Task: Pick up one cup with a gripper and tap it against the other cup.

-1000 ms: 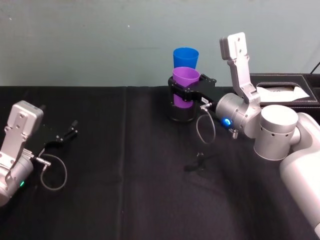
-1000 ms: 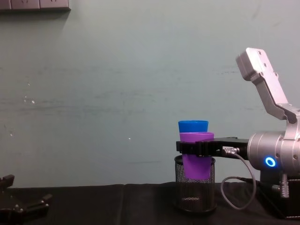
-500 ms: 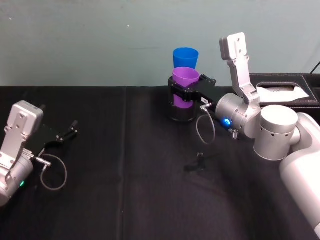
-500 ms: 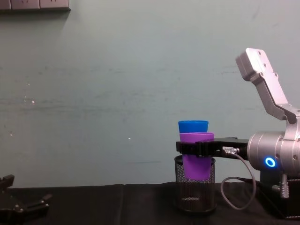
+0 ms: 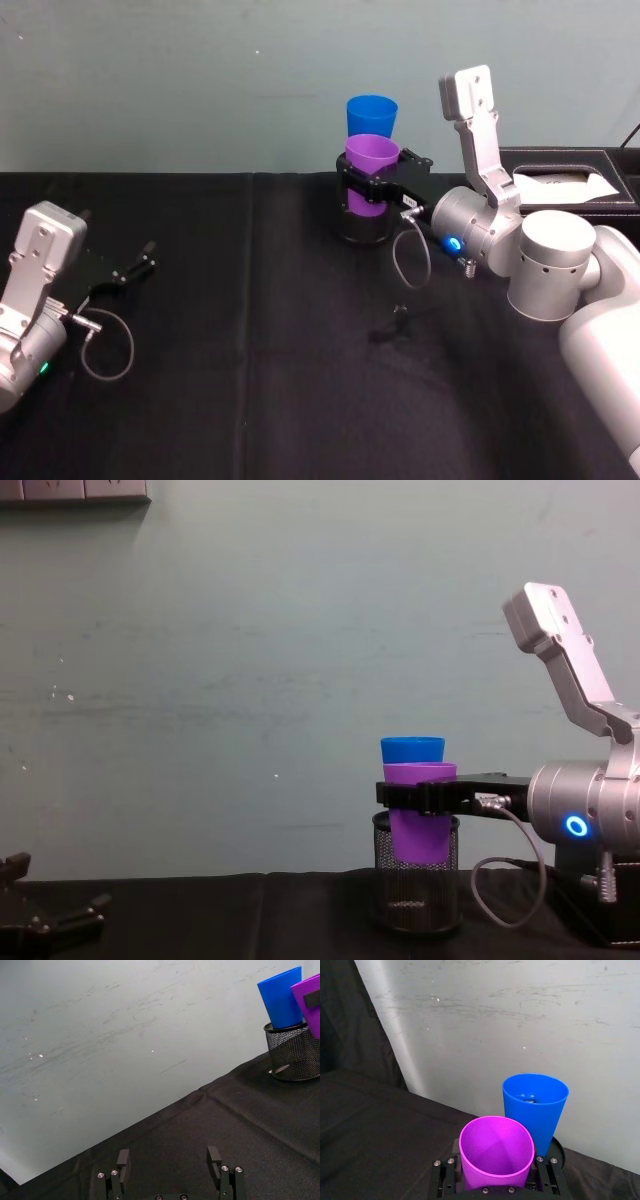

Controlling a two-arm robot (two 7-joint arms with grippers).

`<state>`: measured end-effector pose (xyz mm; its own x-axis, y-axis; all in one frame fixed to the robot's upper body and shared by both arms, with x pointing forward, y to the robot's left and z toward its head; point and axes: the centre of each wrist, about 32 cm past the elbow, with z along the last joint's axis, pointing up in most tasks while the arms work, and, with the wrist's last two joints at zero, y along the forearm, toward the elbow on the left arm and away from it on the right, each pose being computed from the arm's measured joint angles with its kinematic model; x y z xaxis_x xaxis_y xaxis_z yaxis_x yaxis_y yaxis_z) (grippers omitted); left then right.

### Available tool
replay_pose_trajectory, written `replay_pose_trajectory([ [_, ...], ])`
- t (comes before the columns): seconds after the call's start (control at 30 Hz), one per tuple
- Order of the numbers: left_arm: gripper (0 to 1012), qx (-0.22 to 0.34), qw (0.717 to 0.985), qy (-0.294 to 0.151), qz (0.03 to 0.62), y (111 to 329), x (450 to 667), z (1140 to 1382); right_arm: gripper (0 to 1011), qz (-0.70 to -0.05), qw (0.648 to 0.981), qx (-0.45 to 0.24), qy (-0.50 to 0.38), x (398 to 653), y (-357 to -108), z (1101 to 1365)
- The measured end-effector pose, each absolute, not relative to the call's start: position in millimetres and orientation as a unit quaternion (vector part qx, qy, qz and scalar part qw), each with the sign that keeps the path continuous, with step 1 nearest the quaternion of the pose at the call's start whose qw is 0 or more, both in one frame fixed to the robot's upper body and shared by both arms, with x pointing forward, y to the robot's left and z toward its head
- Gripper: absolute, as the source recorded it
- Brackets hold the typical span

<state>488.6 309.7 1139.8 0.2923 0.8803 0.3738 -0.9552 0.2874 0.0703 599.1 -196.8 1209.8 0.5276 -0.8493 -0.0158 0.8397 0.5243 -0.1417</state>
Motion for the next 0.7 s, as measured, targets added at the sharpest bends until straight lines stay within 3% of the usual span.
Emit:
replay_pose_trajectory([
  [0.7,1000,0.141,0.791,-0.132,0.580,309.7,488.6,1139.8,723,-0.484,0.872,-0.058,0.041,599.1,-196.8,1209.8],
])
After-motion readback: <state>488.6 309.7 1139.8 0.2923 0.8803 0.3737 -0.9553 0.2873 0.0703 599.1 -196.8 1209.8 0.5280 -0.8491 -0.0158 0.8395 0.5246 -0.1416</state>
